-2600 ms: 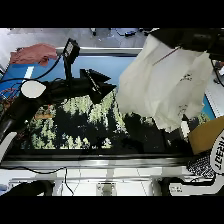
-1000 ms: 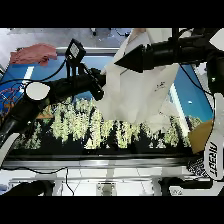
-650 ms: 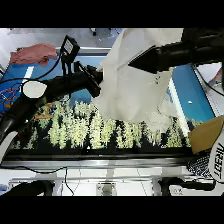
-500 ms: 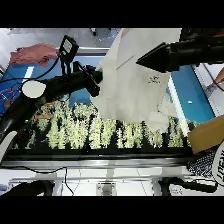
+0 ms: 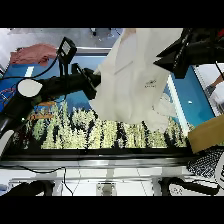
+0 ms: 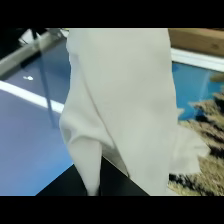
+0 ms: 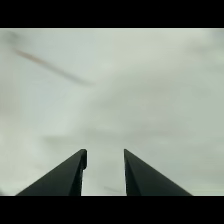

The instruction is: Fold the clothes and pants, and hang the long-sleeved shirts on hangers.

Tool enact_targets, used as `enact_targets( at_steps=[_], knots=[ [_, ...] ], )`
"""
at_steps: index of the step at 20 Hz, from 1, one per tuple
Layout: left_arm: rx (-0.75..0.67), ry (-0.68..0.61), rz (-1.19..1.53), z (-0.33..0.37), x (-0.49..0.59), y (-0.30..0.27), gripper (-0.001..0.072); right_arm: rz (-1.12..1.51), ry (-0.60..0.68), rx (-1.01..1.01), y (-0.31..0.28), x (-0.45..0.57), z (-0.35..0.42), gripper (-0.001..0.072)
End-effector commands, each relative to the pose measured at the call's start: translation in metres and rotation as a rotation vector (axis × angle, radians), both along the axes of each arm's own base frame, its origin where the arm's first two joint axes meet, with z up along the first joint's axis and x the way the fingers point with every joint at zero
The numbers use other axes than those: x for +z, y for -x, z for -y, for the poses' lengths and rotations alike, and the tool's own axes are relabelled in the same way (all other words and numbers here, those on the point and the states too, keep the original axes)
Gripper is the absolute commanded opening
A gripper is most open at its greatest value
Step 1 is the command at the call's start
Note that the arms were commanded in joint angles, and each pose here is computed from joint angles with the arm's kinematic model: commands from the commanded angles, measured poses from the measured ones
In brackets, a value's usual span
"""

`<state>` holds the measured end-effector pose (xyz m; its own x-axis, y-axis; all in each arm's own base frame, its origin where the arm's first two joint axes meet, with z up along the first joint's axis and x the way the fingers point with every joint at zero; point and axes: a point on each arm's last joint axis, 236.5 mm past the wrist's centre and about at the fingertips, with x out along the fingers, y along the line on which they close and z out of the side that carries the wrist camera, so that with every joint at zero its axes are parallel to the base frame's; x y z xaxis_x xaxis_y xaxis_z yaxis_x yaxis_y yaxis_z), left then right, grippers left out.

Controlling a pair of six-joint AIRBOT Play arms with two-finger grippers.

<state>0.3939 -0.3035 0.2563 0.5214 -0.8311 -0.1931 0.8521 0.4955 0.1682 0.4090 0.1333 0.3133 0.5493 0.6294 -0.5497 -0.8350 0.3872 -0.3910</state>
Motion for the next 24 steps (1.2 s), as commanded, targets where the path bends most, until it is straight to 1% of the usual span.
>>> enact_targets(
  at_steps=[1,5,7,9,13,17,20,21,22,23,24],
  knots=[
    [-0.122,-0.066,-0.070,-0.011,-0.018,0.024,0.0043,0.249,0.206,-0.020,-0.032,0.011,0.029,0.0322],
    [-0.104,-0.079,-0.092,-0.037,-0.021,0.018,0.0043,0.360,0.248,0.009,-0.030,0.029,0.028,0.0323],
    [-0.128,-0.096,-0.079,-0.040,-0.023,0.021,0.0043,0.365,0.230,0.034,-0.024,0.033,0.022,0.0342],
    [-0.154,-0.106,-0.068,-0.038,-0.024,0.026,0.0043,0.373,0.210,0.094,-0.017,0.033,0.009,0.0342],
    [-0.208,-0.084,-0.068,-0.031,-0.019,0.038,0.0044,0.339,0.210,0.147,-0.019,0.014,-0.009,0.0342],
    [-0.214,-0.067,-0.051,-0.029,-0.014,0.038,0.0044,0.262,0.202,0.219,-0.008,-0.004,-0.024,0.0342],
    [-0.214,-0.067,-0.052,-0.029,-0.014,0.038,0.0044,0.195,0.162,0.258,0.007,-0.009,-0.032,0.0341],
    [-0.214,-0.067,-0.052,-0.029,-0.014,0.038,0.0044,0.203,0.149,0.257,0.006,-0.006,-0.034,0.0329],
    [-0.214,-0.067,-0.052,-0.029,-0.014,0.038,0.0044,0.215,0.146,0.246,0.003,-0.004,-0.034,0.0236],
    [-0.214,-0.067,-0.052,-0.029,-0.014,0.038,0.0044,0.230,0.143,0.231,-0.001,-0.001,-0.033,0.0168],
    [-0.214,-0.067,-0.052,-0.029,-0.014,0.038,0.0044,0.237,0.146,0.220,-0.004,0.000,-0.031,0.0166]
  ],
)
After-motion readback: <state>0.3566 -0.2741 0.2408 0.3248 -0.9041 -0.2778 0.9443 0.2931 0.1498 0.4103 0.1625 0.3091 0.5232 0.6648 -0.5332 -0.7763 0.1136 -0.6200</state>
